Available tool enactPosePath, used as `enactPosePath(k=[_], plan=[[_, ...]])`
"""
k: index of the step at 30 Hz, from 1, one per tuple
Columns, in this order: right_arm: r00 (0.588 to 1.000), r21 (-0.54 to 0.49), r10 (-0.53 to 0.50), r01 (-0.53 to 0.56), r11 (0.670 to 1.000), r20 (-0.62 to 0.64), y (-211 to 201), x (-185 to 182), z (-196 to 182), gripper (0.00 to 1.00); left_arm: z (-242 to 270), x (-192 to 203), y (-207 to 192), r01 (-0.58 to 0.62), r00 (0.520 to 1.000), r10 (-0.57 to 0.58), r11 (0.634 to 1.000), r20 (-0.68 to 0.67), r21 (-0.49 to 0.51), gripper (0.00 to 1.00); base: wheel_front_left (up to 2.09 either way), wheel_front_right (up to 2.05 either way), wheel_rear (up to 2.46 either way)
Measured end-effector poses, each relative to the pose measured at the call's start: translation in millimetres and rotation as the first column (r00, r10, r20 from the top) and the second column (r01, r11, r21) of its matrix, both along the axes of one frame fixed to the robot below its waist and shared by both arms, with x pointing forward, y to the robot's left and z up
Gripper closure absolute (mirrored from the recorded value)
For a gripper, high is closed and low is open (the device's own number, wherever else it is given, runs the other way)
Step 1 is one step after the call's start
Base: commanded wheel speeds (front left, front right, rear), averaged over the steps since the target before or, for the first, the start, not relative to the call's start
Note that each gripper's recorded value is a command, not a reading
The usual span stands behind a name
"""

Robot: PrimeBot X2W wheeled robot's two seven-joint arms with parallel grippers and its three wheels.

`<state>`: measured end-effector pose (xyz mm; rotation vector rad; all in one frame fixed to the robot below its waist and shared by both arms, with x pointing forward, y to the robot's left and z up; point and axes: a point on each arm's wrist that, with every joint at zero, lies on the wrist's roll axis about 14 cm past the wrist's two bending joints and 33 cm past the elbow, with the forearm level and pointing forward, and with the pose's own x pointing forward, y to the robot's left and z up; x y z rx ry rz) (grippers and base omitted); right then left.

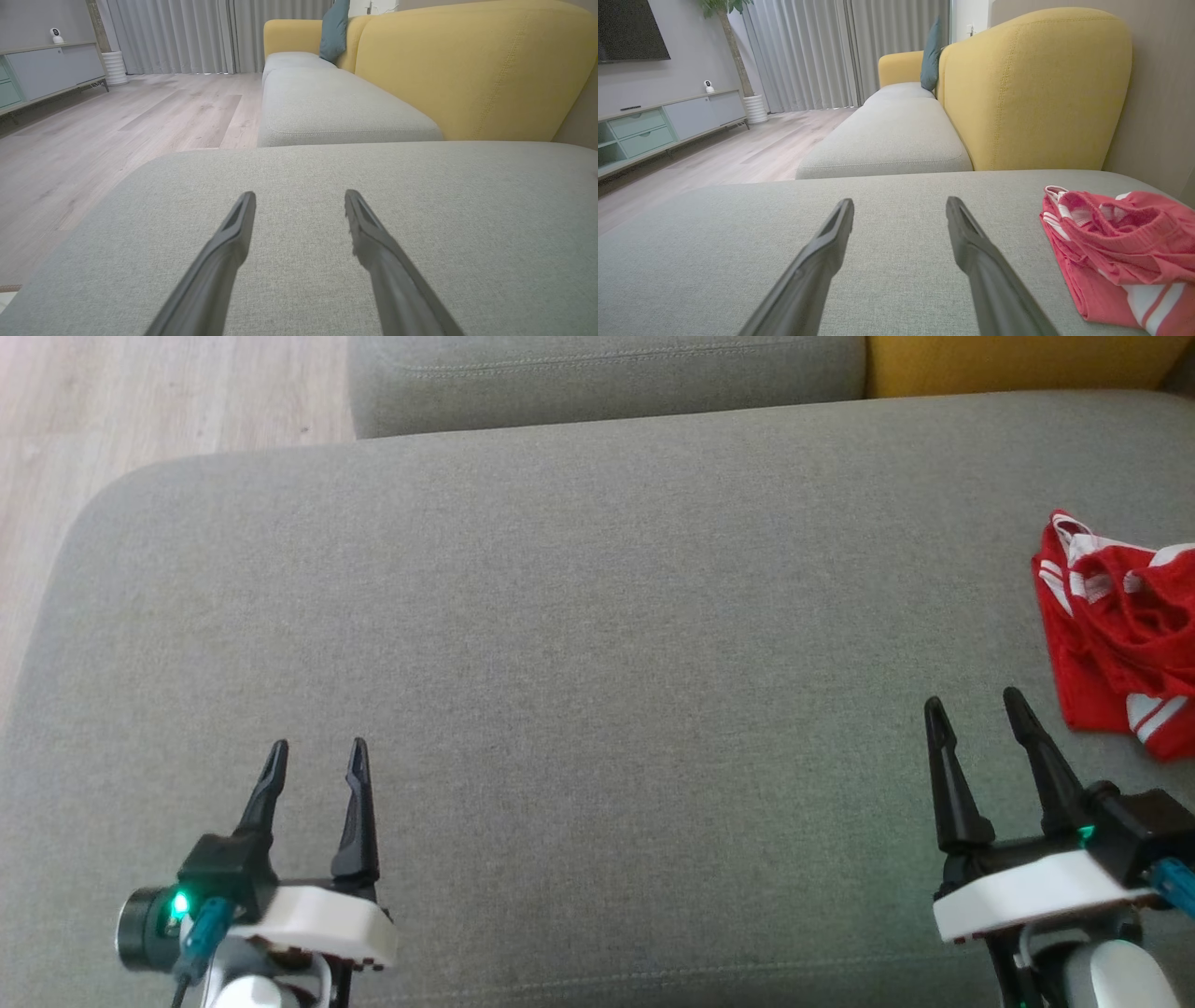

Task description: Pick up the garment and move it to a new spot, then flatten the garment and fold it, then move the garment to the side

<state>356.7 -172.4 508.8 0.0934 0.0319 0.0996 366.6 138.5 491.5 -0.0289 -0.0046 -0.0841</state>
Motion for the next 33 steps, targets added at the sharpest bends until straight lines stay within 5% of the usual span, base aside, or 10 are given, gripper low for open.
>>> enactPosePath(k=[1,8,33], plan=[[1.000,0.001,0.001,-0.001,1.000,-0.002,0,0,-1,1.00,-1,0,-1,0.002,1.000,-0.002,1.000,-0.002,0.000,1.00,0.00,0.00,0.00],[0.996,0.031,0.000,0.003,1.000,-0.091,1,-9,-29,1.00,-31,-13,-2,-0.005,0.994,0.003,1.000,-0.106,-0.022,1.00,0.00,0.00,0.00],[0.992,0.323,-0.021,0.062,0.944,-0.127,-2,-9,-35,1.00,-42,-12,9,-0.088,0.976,0.022,0.950,-0.218,-0.298,1.00,0.00,0.00,0.00]])
